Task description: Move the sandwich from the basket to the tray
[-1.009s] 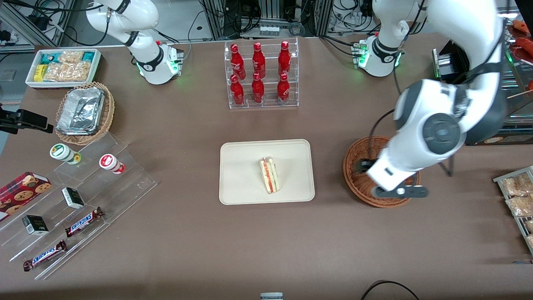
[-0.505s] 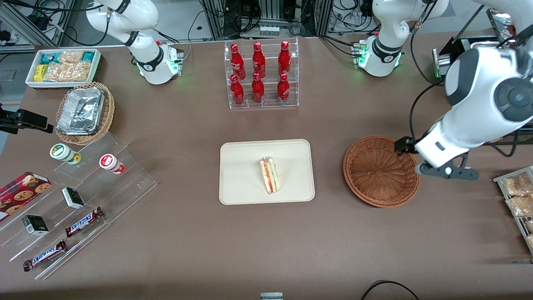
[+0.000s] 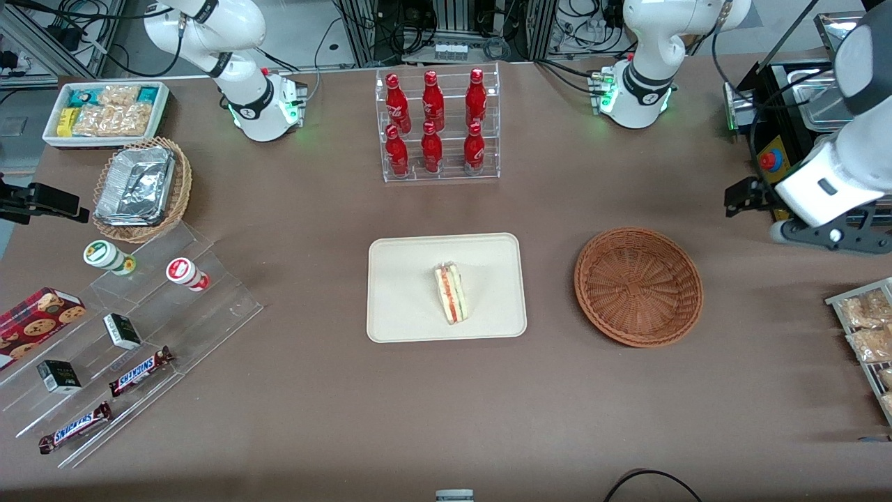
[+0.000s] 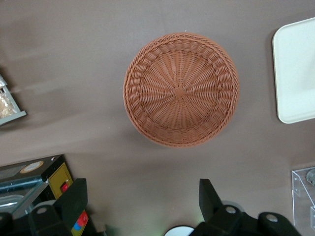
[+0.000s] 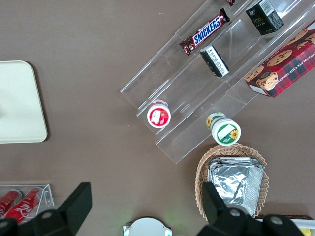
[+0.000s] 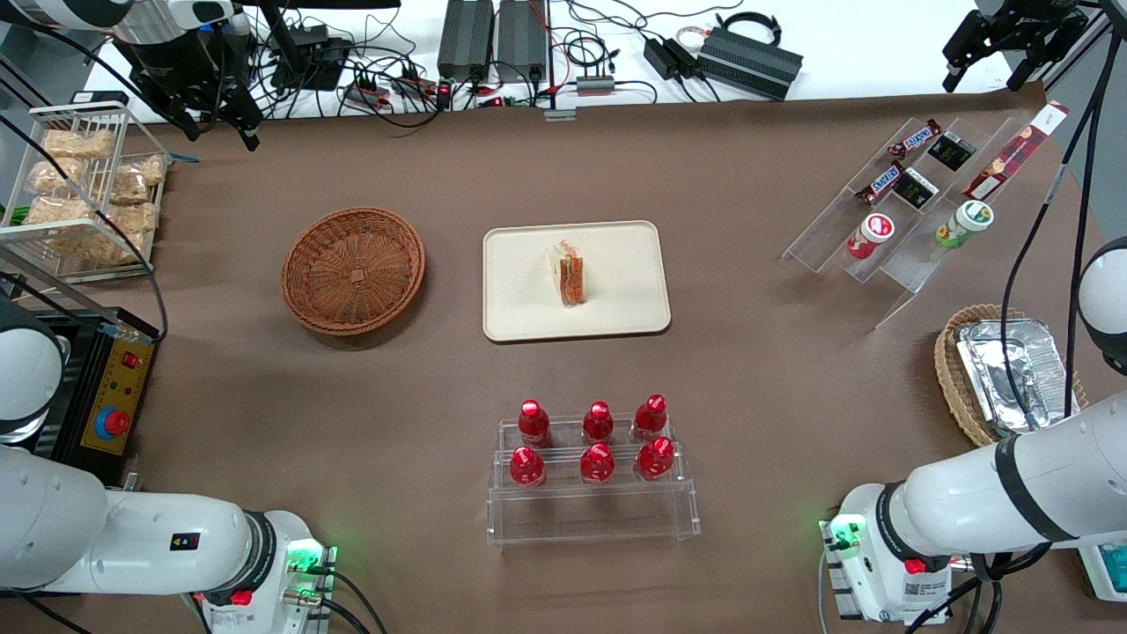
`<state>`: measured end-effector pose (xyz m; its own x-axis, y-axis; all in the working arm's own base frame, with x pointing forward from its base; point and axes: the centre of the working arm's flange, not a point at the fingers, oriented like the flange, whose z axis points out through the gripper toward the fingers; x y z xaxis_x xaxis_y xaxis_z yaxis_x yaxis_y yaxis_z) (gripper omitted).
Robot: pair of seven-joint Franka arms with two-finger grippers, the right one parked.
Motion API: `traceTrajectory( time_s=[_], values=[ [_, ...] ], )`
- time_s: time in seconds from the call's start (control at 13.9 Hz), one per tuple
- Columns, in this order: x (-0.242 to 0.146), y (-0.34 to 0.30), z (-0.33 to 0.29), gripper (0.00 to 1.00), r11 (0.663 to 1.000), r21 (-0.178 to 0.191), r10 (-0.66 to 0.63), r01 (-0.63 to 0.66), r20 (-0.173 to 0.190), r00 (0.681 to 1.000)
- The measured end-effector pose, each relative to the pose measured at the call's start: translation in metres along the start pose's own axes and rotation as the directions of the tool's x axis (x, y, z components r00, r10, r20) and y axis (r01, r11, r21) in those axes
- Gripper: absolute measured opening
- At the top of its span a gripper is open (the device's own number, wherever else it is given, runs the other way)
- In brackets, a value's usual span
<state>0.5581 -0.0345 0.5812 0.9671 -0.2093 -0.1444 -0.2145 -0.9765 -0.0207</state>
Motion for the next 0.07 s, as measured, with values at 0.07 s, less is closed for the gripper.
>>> traceTrajectory(
  time_s=[0.07],
  values=[
    [-0.0043, 0.0003, -0.0064, 1.00, 1.000, 0.000, -0.001, 0.001, 0.003, 1.000]
  ],
)
